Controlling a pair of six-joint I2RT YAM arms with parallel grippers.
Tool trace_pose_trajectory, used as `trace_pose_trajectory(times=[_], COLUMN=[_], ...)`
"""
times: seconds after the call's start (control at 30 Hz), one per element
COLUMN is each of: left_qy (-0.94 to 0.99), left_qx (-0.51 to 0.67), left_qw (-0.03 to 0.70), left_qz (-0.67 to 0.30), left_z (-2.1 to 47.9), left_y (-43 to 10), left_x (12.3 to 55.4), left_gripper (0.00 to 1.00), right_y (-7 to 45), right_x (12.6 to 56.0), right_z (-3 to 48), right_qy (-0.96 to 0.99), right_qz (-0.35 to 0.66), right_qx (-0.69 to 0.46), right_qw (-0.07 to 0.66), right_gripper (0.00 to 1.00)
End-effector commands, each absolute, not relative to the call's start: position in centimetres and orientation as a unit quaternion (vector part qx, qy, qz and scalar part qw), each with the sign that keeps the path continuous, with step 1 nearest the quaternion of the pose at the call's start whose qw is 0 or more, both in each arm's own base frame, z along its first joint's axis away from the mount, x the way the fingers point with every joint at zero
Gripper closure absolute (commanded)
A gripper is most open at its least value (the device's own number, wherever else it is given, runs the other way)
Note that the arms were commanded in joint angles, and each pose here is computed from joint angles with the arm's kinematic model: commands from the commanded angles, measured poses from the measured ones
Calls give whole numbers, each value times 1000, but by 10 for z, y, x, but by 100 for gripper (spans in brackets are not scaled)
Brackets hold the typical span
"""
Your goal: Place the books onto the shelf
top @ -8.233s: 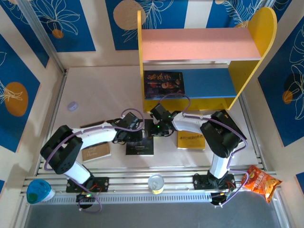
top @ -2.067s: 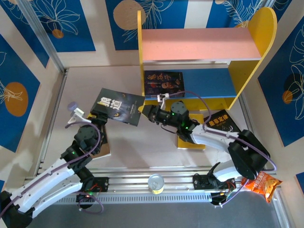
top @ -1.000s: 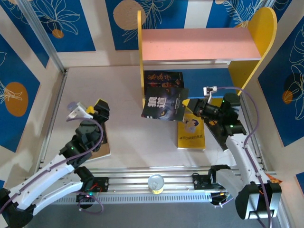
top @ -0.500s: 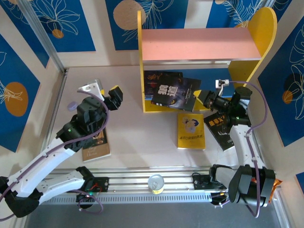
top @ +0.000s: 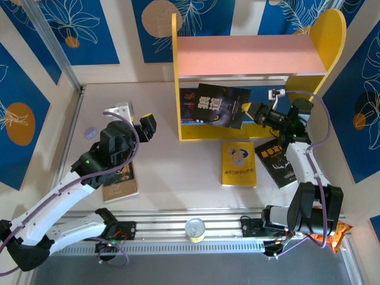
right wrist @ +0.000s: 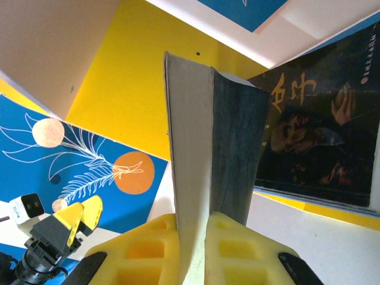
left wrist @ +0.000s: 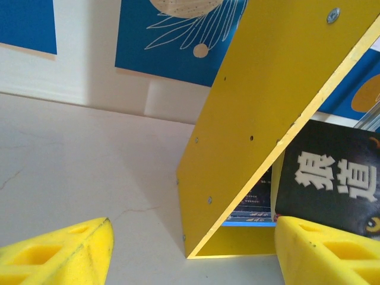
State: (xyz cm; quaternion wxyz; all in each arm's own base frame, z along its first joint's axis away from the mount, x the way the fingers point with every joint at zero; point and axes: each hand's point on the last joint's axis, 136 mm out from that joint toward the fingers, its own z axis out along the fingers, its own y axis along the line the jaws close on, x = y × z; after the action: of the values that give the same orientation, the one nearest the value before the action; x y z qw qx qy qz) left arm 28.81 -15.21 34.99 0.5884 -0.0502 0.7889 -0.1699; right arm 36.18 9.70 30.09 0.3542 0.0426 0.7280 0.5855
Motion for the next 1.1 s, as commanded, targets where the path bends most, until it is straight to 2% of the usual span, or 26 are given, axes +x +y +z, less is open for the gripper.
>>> trace_pose_trajectory(times=[0.0,0.73,0.93,1.07], left_qy=[780,782,783,783], left_qx=[-50,-47,-46,-46], left_qw=[598,596,595,594], left_qz=[-178,-177,-176,-177], left_z=[367,367,366,366], left_y=[-147,-153,-153,-153], left_x=[284,294,296,296], left_gripper=[28,28,28,28], right_y=[98,105,113,115], right_x=[368,435,447,453], right_z=[327,269,252,242], right_qy=[710,741,750,761], right_qz=[592,605,607,596], right_qx=[-9,-2,-5,4], right_qw=[381,291,263,256], right_gripper=[88,83,76,67])
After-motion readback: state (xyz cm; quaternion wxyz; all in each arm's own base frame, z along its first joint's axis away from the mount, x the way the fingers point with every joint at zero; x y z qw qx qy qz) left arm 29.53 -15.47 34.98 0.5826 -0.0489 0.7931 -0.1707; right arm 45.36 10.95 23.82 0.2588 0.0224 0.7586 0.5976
